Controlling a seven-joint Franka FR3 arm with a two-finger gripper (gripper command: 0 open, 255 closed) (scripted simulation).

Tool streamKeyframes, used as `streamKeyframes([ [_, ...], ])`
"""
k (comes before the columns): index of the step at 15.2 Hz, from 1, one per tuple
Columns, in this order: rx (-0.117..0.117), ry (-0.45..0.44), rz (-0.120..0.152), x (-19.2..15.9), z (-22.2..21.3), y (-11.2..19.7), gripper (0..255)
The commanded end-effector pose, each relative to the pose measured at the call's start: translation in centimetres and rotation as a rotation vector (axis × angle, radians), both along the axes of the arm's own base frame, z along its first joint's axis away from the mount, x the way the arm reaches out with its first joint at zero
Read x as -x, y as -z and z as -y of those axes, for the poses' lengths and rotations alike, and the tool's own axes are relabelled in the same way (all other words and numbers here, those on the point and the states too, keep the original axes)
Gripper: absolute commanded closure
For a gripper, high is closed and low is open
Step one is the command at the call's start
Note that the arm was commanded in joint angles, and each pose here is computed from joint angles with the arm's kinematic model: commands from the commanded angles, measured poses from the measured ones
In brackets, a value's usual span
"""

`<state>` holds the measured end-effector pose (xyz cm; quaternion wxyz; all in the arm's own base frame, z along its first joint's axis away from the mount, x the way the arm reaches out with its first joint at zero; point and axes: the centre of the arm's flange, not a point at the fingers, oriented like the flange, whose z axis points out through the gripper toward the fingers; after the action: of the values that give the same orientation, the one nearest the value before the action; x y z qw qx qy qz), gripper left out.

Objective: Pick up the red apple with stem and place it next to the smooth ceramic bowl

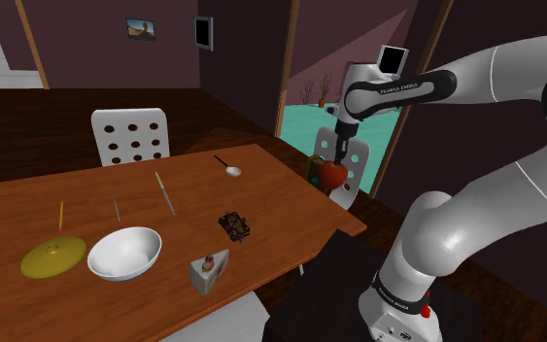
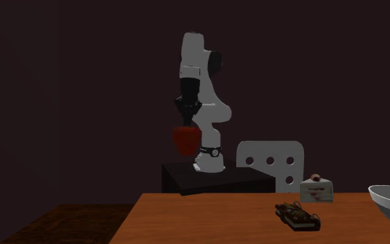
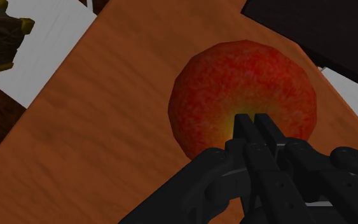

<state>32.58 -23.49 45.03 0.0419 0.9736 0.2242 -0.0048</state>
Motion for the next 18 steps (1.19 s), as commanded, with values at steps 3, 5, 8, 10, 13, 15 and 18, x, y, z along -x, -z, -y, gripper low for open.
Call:
streamKeyframes([
  [3,0.000,0.002,0.000,-1.1,-5.1,-0.2,255],
  [5,0.000,0.002,0.000,-1.7,-7.6,-0.2,255],
  [8,0.000,0.002,0.000,-2.5,-11.5,-0.2,255],
  [10,0.000,0.002,0.000,-3.1,-14.1,-0.3,255],
  [13,0.000,0.002,0.000,-3.9,-18.0,-0.3,255],
  [15,0.000,0.002,0.000,-4.5,-20.5,-0.3,255],
  [18,0.000,0.002,0.000,-5.3,-24.4,-0.3,255],
])
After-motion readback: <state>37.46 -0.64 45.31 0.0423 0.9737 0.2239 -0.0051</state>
